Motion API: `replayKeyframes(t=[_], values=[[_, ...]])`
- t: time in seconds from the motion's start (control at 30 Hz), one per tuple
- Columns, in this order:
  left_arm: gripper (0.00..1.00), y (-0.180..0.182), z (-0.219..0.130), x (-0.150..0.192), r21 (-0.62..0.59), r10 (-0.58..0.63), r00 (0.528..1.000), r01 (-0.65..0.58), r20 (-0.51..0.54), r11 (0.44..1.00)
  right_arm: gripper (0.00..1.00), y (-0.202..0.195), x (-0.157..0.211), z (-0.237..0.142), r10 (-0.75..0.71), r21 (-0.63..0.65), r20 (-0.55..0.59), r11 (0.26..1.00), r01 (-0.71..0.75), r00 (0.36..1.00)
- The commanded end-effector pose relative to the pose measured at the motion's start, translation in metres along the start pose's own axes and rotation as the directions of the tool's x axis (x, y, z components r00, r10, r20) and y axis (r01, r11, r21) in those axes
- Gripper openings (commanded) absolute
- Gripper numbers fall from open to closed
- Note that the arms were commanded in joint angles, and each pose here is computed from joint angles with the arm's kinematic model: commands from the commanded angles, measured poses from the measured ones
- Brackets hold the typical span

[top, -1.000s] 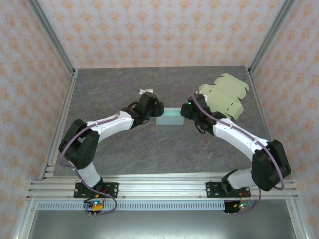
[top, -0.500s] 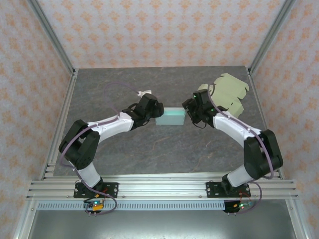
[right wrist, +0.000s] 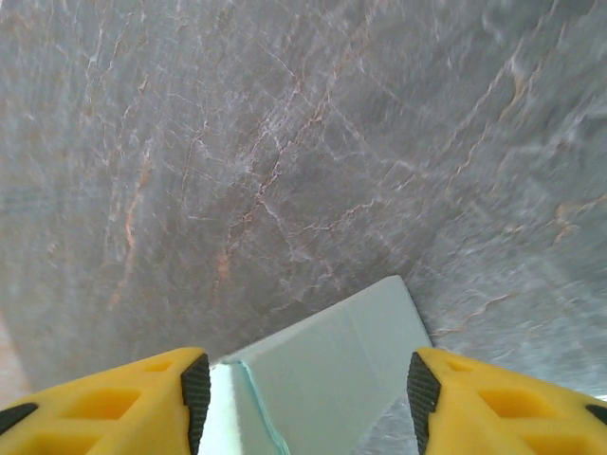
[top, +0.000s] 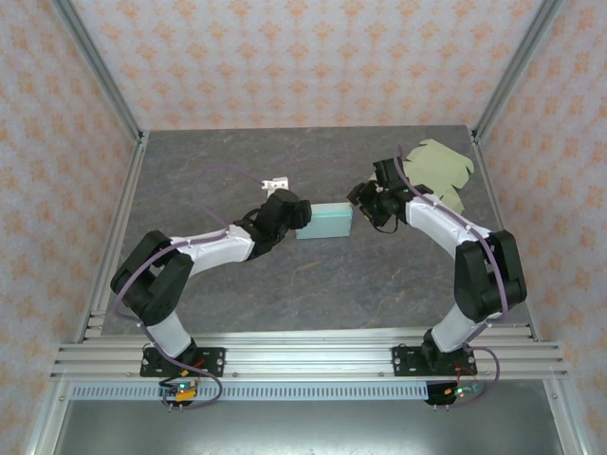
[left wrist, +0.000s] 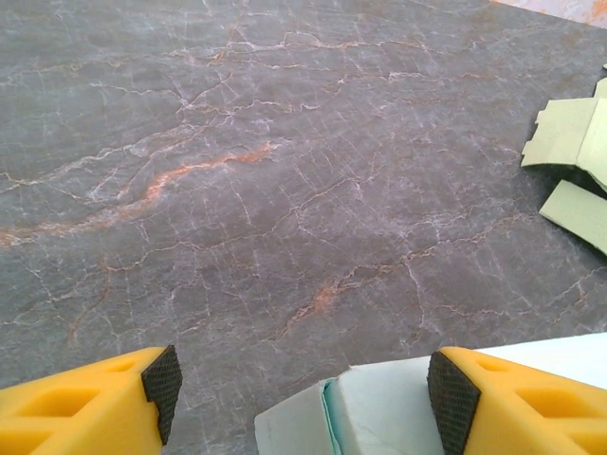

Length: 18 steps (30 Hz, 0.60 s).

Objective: Fold the paper box

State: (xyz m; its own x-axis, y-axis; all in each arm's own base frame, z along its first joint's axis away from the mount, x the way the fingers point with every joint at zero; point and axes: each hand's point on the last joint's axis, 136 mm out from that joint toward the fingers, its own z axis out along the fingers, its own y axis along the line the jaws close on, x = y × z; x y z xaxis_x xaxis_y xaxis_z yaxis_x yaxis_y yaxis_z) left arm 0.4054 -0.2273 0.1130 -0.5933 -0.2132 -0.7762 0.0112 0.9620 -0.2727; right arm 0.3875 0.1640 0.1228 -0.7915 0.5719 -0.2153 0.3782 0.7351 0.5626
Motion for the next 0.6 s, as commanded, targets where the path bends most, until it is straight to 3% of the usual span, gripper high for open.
replayKeyframes(t=[0.0, 0.17, 0.27, 0.4, 0.57], values=[[0.72, 0.033, 0.002, 0.051, -0.125, 0.168, 0.977, -0.185, -0.134, 0.975, 0.61, 0.002, -0.002, -0.036, -0.267, 0.040, 0.007, 0.963, 0.267, 0.964], [0.72, 0.029, 0.005, 0.055, -0.119, 0.206, 0.966, -0.225, -0.154, 0.967, 0.61, 0.002, 0.036, -0.024, -0.365, -0.078, -0.154, 0.931, 0.357, 0.918], [0.73, 0.032, 0.007, 0.057, -0.129, 0.209, 0.966, -0.229, -0.154, 0.965, 0.58, -0.033, 0.041, -0.006, -0.353, 0.037, -0.199, 0.929, 0.367, 0.914], [0.73, 0.030, 0.009, 0.058, -0.119, 0.222, 0.963, -0.241, -0.155, 0.963, 0.58, -0.075, 0.028, 0.002, -0.347, 0.231, -0.168, 0.896, 0.380, 0.923], [0.74, 0.029, 0.013, 0.062, -0.115, 0.232, 0.958, -0.253, -0.169, 0.961, 0.59, -0.022, 0.009, -0.031, -0.405, 0.115, -0.088, 0.903, 0.413, 0.910]])
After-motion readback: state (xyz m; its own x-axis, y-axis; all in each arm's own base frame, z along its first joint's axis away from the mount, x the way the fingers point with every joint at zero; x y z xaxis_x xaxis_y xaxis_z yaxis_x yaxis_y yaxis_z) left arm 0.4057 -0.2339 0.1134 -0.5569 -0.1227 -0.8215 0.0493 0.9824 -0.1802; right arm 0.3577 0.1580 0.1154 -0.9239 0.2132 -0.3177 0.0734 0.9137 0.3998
